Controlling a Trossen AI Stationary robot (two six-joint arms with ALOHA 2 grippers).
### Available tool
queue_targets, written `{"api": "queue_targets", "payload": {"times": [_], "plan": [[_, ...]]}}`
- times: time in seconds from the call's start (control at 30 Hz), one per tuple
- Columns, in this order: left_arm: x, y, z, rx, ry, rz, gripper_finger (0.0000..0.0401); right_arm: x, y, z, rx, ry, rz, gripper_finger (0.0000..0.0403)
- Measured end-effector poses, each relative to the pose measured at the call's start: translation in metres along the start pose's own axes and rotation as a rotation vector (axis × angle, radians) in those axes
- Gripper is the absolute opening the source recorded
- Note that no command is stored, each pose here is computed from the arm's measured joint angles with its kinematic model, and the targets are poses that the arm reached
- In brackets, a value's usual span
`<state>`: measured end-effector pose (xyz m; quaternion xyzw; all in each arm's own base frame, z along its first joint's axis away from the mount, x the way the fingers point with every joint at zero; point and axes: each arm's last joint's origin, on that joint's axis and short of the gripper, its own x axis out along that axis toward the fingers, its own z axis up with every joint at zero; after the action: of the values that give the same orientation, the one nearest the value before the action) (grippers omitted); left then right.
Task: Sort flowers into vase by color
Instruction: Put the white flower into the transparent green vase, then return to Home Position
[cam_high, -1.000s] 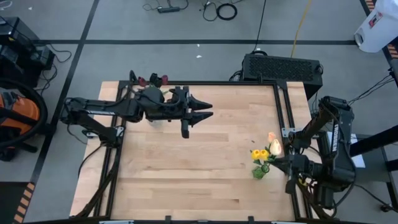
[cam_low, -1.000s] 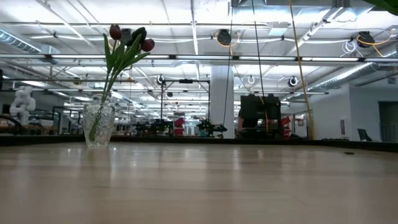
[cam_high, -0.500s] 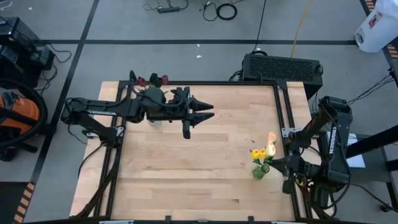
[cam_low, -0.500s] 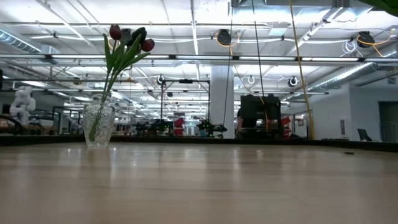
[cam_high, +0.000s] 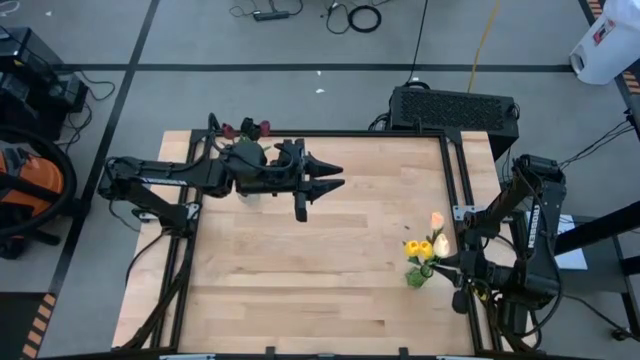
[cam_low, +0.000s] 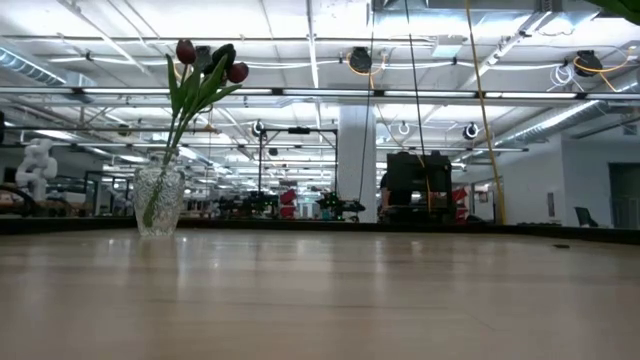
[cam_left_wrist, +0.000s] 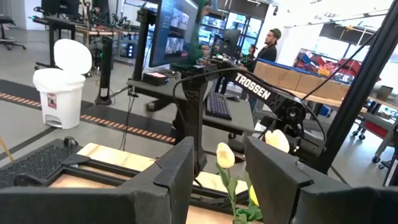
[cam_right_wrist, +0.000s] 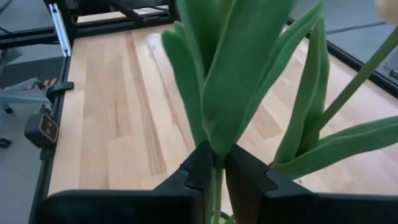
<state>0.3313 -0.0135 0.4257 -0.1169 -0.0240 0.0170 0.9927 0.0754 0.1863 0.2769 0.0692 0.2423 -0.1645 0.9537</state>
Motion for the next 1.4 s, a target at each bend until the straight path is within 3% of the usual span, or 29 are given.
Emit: {"api": "queue_targets", "payload": {"times": [0.43,0.73,1.0,1.17,1.3,1.4], "plan": [[0.000,0.000,0.000,0.000,0.001,0.000,0.0151,0.000,0.001,-0.002,0.047,0.091,-0.009,0.0128],[0.000,0.000,0.000,0.002,0.001,0.000,0.0151,-0.017,0.006,0.018,0.059,0.346,-0.001,0.0171],[0.000,0.000,0.000,0.006,0.002,0.000,0.0151,-0.034,0.009,0.039,-0.021,0.559,0.066,0.0159],[0.000,0.000,0.000,0.004,0.002,-0.003,0.0151,-0.041,0.014,0.044,0.006,0.685,0.119,0.0152],[0.000,-0.001,-0.001,0.003,0.007,-0.024,0.0151,-0.047,0.014,0.054,0.034,0.686,0.144,0.0129],[0.000,-0.001,-0.001,0.003,0.007,-0.026,0.0151,-0.053,0.014,0.068,0.038,0.635,0.188,0.0083]]}}
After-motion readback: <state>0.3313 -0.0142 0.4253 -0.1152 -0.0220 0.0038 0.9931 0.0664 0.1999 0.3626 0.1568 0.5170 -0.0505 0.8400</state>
